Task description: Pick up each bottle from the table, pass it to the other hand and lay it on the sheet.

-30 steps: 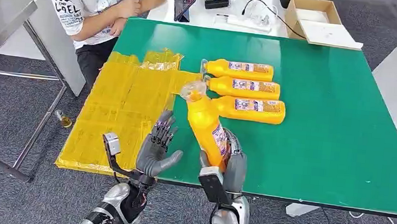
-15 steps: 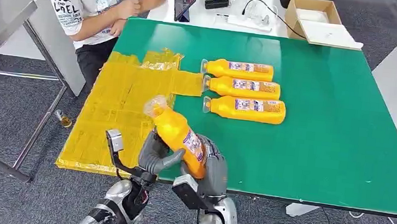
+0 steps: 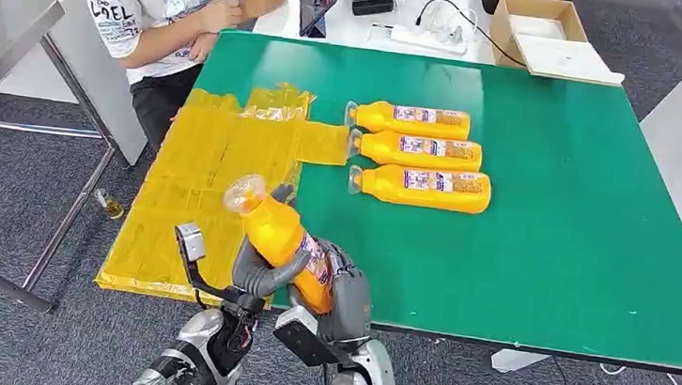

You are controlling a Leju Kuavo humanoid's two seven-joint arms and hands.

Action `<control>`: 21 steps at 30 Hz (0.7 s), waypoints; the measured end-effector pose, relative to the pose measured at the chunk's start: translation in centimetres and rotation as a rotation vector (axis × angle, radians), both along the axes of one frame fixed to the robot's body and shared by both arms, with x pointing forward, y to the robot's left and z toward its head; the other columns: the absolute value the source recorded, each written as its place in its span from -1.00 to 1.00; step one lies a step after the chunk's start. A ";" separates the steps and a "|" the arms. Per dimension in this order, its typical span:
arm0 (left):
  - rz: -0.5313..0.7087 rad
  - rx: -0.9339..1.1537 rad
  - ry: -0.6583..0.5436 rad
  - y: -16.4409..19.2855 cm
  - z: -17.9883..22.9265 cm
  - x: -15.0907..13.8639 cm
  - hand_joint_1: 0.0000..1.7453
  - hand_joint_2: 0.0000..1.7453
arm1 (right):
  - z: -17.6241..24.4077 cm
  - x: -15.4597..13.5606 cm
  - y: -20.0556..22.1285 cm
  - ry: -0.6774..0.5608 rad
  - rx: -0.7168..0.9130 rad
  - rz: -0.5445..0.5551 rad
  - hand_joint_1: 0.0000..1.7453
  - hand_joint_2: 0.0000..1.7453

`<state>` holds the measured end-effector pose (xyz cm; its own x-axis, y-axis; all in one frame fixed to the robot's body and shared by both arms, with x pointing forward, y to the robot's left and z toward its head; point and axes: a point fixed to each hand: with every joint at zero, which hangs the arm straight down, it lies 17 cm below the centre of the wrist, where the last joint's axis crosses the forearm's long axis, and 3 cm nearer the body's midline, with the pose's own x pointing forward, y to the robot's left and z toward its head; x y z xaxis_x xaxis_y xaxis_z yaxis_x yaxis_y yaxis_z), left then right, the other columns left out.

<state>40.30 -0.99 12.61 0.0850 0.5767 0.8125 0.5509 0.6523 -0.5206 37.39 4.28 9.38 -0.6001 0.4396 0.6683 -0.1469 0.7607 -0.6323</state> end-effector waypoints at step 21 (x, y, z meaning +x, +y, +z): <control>0.002 0.001 -0.024 0.1 0.1 0.0 1.00 1.00 | -0.1 -0.1 0.8 0.029 0.015 0.018 1.00 1.00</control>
<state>40.25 -0.89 12.68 0.0641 0.5760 0.8150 0.5618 0.6541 -0.5065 37.32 5.11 9.31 -0.5880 0.4187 0.6920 -0.1783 0.7674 -0.6158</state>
